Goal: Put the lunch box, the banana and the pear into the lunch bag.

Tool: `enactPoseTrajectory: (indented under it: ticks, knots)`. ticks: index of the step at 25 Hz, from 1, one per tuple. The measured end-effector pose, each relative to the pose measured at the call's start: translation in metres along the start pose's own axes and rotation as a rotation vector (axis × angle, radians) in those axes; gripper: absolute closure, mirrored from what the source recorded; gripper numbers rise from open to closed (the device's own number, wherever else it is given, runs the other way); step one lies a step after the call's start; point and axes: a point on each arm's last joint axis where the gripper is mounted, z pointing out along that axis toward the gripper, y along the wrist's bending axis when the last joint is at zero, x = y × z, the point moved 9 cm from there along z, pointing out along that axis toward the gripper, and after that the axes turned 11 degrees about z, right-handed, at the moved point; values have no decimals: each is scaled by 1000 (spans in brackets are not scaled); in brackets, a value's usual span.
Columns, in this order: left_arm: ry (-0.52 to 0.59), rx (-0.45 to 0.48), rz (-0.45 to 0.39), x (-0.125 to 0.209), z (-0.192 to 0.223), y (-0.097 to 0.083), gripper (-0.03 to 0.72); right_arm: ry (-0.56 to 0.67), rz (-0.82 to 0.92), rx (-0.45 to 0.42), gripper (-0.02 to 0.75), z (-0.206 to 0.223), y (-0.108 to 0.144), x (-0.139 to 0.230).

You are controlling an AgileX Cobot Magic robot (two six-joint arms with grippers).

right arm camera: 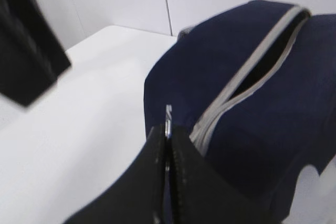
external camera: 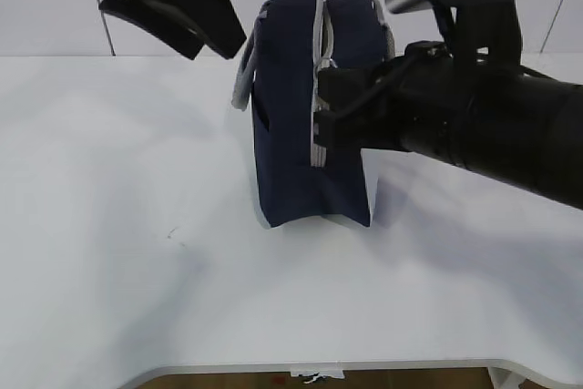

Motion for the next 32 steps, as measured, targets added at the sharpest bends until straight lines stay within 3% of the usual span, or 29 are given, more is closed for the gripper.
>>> enactPoseTrajectory:
  ticks: [9,15,21,24,25,28,29,30,32]
  knots:
    - [161,30,-63,48,36,5,292,-34,110,22,737,2,-1,-15]
    - [193,36,-78,58,43,6,390,-35,148,33,737,2,-3,-15]
    - [194,35,-63,59,43,6,442,-35,150,34,737,2,-4,-15]
    - [169,24,-43,55,43,8,442,-35,150,34,737,2,-4,-15]
    - [100,-4,-16,45,35,9,442,-35,151,34,737,2,-4,-15]
    - [30,-35,11,40,29,10,442,-35,153,35,737,2,-4,-15]
    - [-50,-61,41,29,11,6,442,-36,155,35,737,2,-4,-15]
    - [-32,-61,28,44,18,7,442,-36,160,37,737,2,-4,-15]
    - [-115,-96,36,53,17,8,442,-38,170,39,737,2,-5,-15]
